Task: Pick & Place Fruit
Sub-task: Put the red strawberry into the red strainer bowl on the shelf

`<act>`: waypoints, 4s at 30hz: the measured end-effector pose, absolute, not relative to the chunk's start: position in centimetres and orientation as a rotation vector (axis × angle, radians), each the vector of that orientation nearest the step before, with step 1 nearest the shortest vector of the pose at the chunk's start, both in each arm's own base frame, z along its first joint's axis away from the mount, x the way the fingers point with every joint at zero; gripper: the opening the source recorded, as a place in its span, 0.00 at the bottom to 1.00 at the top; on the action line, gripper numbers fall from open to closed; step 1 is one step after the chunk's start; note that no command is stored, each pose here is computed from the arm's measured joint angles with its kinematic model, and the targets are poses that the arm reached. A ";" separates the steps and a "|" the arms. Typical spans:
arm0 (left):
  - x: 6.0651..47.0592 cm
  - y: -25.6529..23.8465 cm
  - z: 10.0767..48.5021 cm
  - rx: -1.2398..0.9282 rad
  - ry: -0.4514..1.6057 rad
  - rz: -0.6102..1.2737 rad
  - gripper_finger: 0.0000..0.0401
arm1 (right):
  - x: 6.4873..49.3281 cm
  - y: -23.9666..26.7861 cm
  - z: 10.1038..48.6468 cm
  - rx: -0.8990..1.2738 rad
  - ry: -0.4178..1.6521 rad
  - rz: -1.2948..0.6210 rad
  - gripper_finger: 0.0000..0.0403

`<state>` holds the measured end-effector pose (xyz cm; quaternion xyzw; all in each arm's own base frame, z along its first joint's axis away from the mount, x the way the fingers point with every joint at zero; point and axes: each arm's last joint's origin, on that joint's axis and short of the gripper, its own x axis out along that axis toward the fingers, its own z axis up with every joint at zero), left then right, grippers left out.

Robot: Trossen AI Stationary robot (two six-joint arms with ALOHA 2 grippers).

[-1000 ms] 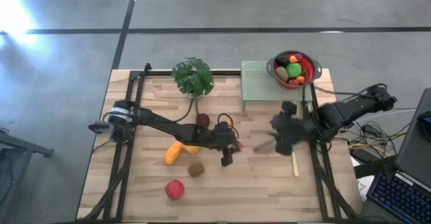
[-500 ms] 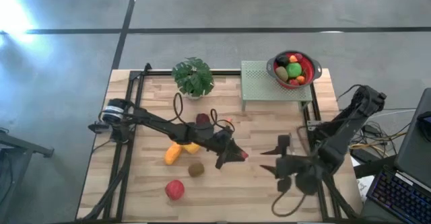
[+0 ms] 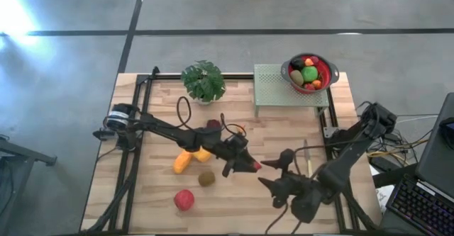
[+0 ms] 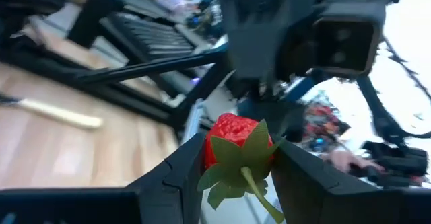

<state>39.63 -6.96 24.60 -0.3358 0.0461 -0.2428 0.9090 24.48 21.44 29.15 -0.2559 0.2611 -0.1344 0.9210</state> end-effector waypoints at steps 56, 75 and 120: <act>40.4 -6.3 25.3 -0.488 0.101 -0.564 0.68 | 25.1 18.7 32.0 -0.396 0.641 -0.328 0.37; 40.5 -6.3 25.3 -0.423 0.086 -0.530 0.69 | 17.8 3.1 40.3 -0.035 0.745 -0.804 0.36; 40.4 -6.3 24.2 -0.440 0.207 -0.497 0.69 | 14.4 -18.6 36.1 0.483 1.232 -1.432 0.37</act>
